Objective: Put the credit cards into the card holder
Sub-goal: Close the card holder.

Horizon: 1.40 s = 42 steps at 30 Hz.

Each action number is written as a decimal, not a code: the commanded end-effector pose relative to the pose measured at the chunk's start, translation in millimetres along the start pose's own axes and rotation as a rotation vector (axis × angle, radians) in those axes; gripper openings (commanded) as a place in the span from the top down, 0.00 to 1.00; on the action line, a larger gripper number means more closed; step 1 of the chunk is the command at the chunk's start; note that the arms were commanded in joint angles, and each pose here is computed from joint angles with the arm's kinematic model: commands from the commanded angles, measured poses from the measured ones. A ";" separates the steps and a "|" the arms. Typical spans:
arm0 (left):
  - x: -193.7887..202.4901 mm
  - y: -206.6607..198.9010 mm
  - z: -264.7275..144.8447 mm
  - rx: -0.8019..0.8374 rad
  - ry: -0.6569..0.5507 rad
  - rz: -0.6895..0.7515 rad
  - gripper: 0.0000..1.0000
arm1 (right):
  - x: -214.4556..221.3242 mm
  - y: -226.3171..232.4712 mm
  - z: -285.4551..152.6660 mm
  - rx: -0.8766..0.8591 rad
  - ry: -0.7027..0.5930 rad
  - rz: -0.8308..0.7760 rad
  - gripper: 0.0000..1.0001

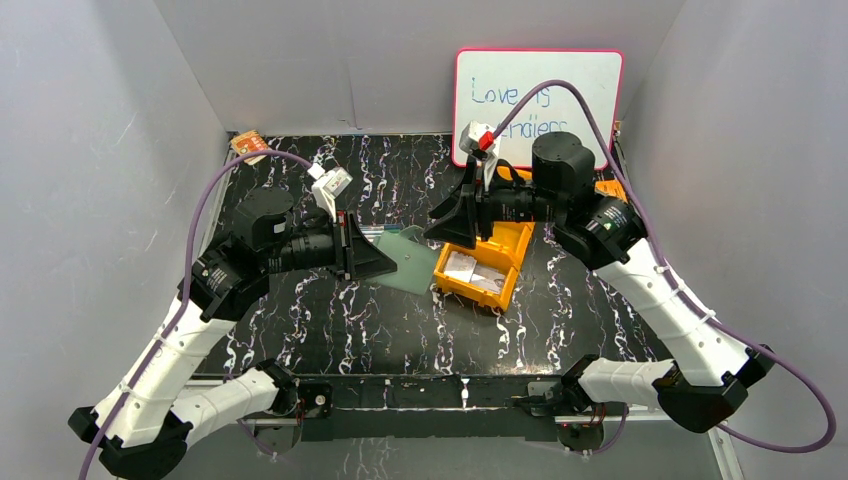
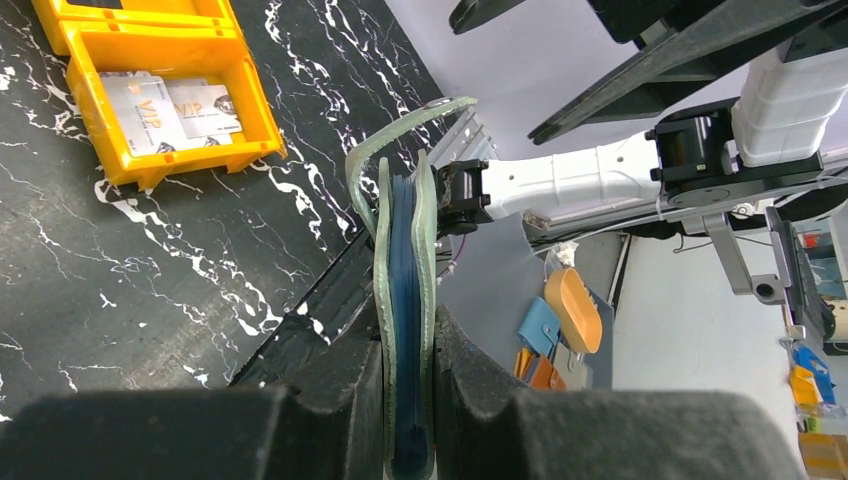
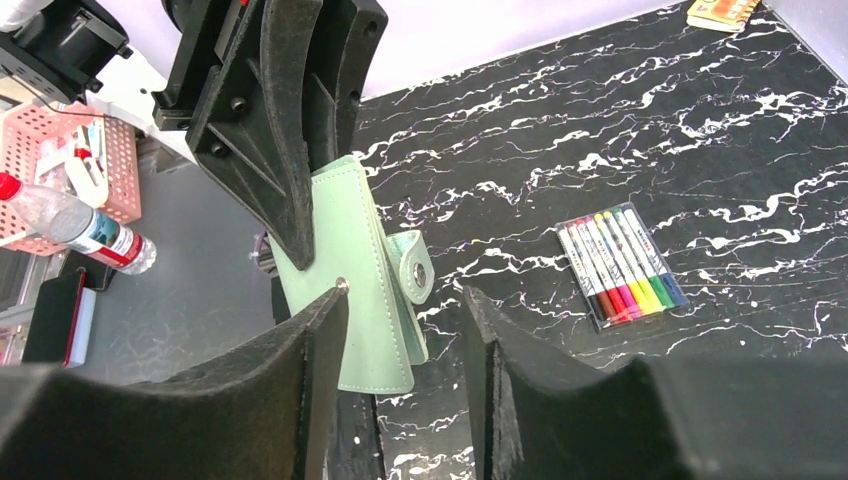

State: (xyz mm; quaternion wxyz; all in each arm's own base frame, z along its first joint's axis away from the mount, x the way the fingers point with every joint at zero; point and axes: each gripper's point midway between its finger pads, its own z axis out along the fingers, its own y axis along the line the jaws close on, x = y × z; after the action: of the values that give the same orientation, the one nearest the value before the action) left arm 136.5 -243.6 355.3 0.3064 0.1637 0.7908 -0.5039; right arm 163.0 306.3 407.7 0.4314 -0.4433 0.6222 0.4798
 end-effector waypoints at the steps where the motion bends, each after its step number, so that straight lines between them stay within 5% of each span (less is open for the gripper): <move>1: -3.4 -21.2 -9.1 0.077 -0.011 0.014 1.00 | -10.1 5.7 -0.7 -0.026 -0.045 -0.008 0.49; 16: -3.6 -24.2 -8.3 0.095 -0.008 0.004 1.00 | -6.1 -5.9 9.7 -0.003 -0.026 0.046 0.51; 27: -2.8 -21.5 -6.2 0.090 -0.006 0.001 1.00 | -9.3 -9.9 10.8 0.015 -0.036 0.043 0.69; 37: -1.6 -19.2 -4.5 0.085 0.000 -0.001 1.00 | -11.0 -2.0 10.4 -0.026 -0.047 0.038 0.62; 42: -2.4 -19.2 -3.8 0.085 0.000 0.002 1.00 | -9.5 0.1 10.4 -0.040 -0.041 0.035 0.71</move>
State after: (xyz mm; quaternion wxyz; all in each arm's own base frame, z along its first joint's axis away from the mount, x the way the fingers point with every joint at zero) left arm 133.3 -246.2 360.4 0.2982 0.1605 0.7856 -0.5178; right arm 173.1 319.5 393.4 0.4019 -0.4193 0.6459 0.4955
